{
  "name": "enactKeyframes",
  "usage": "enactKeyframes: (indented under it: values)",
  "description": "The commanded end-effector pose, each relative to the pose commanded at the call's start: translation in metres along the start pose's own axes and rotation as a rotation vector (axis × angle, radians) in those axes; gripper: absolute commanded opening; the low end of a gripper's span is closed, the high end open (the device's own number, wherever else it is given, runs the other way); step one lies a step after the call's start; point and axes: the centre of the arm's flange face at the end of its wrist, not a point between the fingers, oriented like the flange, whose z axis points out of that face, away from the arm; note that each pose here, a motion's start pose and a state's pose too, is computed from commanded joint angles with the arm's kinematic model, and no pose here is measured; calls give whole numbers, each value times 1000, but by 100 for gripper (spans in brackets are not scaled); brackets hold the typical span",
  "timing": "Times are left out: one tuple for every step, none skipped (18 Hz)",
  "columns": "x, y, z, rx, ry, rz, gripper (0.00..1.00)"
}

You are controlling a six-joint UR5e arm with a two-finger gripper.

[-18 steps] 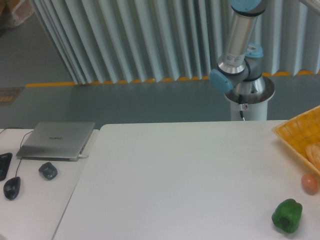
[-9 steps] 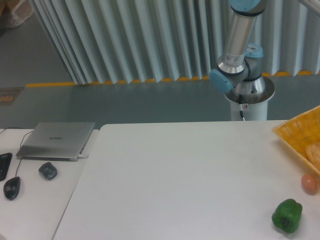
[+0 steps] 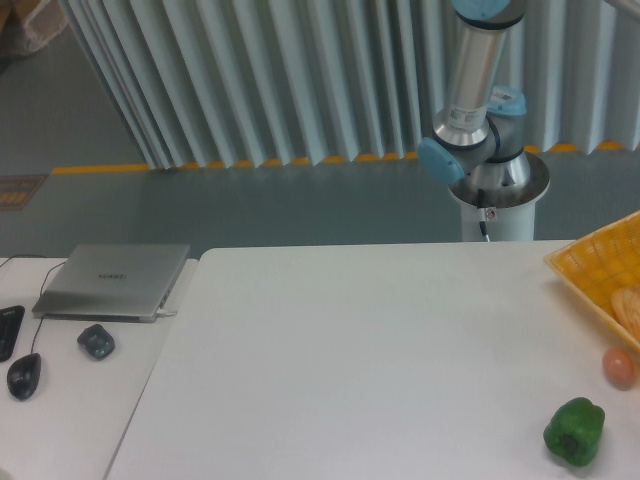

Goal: Place the red pepper on the table
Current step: 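Lift the red pepper out of the yellow basket with the gripper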

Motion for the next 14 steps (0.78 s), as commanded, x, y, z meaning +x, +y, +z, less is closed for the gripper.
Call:
enactKeyframes:
  values:
    - [2, -15, -5, 5, 6, 13, 34]
    - [6, -29, -12, 10, 8, 33, 34]
    - [11, -39, -21, 38, 6, 41, 34]
    - [12, -48, -24, 82, 4, 45, 34]
    - [13, -57, -26, 137, -5, 30, 34]
    - [14, -62, -30, 182, -19, 3, 34]
    - [13, -66, -31, 200, -23, -17, 34]
    - [12, -79, -37, 199, -33, -21, 34]
    - [12, -98, -42, 195, -36, -37, 34]
    - [11, -113, -45, 206, -42, -62, 34]
    - [10, -128, -48, 228, -43, -99, 34]
    - [8, -148, -48, 256, -39, -153, 34]
    - [7, -162, -48, 257, -58, -168, 34]
    - [6, -175, -48, 253, -76, -174, 34]
